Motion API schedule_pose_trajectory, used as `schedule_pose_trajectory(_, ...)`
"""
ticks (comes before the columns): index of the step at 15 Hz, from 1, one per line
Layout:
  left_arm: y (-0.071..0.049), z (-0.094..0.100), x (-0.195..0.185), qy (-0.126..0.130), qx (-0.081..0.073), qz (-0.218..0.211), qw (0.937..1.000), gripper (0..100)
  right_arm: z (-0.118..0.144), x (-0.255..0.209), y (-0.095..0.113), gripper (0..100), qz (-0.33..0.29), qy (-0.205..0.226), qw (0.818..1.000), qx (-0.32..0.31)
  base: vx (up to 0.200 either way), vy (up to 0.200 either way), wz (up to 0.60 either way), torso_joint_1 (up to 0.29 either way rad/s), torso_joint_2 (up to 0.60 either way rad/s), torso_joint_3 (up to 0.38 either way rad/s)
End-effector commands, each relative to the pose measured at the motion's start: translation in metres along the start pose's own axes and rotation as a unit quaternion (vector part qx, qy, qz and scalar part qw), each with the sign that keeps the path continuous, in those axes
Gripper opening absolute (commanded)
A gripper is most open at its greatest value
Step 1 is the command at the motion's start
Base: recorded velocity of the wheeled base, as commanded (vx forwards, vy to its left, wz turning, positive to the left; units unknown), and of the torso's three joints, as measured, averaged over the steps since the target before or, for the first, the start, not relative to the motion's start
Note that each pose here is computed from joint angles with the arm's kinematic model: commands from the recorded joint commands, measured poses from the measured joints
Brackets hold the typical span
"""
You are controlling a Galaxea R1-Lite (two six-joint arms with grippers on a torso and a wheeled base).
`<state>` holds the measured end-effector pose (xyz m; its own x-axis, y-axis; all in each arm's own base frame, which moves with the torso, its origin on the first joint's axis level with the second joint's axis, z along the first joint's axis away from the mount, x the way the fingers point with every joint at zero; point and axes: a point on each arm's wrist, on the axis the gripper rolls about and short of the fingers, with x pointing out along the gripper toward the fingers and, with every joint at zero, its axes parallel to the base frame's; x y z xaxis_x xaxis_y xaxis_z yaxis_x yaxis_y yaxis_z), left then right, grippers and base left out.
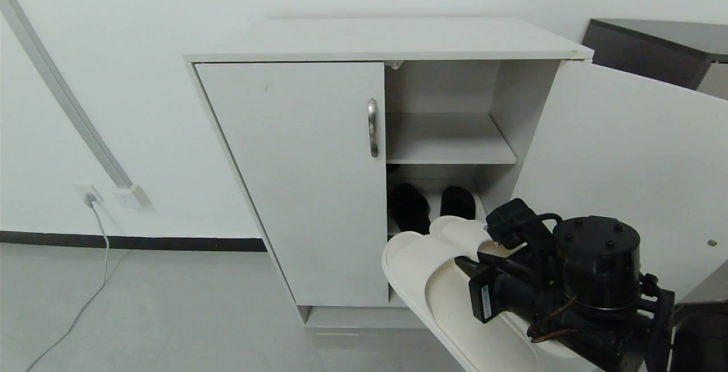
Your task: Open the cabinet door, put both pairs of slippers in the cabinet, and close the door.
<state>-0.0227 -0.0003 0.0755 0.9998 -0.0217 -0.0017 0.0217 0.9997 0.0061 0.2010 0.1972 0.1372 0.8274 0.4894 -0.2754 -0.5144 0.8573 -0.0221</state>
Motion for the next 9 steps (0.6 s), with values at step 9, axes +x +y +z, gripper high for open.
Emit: schedule_pose_trajectory(9, 0.0, 0.0, 0.0, 0.0, 0.0, 0.0, 1.0, 0, 0.004, 0.012, -0.002, 0, -0.046, -0.017, 0.999, 0.006, 0.0, 0.0, 0.0, -0.021, 0.27, 0.246)
